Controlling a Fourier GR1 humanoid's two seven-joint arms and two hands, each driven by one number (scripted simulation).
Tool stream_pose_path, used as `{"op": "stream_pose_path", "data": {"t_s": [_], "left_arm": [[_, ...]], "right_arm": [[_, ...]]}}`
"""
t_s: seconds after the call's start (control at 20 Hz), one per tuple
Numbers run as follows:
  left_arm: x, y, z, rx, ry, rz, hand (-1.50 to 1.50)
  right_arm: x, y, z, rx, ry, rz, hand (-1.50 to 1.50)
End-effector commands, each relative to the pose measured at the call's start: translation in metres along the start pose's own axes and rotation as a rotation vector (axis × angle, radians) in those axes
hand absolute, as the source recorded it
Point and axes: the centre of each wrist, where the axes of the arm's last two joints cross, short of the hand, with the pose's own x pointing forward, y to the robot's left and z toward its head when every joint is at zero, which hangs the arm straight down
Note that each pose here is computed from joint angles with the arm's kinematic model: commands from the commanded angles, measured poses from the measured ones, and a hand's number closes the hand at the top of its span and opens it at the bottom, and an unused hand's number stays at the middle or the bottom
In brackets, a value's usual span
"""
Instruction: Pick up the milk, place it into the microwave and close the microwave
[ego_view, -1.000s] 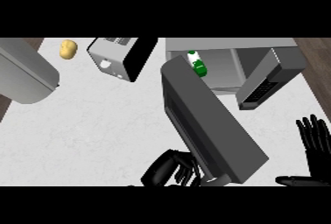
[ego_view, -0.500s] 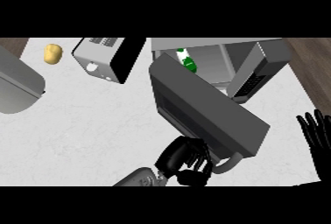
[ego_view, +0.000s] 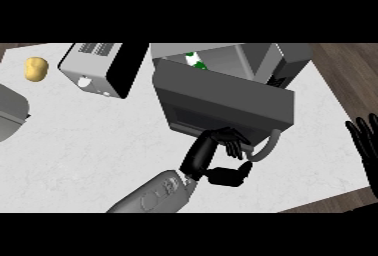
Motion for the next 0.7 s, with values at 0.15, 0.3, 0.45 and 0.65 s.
{"op": "stream_pose_path", "data": {"t_s": [0.15, 0.3, 0.45, 0.65], "left_arm": [[0.023, 0.012, -0.032, 0.133, -0.113, 0.040, -1.50], [0.027, 0.016, -0.042, 0.151, -0.117, 0.032, -1.50], [0.027, 0.023, -0.050, 0.198, -0.121, 0.034, -1.50], [0.032, 0.027, -0.060, 0.218, -0.128, 0.038, -1.50]], "right_arm": [[0.012, -0.002, -0.017, 0.039, -0.054, -0.036, -1.50], [0.015, 0.000, -0.028, 0.075, -0.066, -0.058, -1.50], [0.022, -0.006, -0.029, 0.079, -0.084, -0.058, -1.50], [0.027, -0.006, -0.041, 0.128, -0.092, -0.080, -1.50]]}}
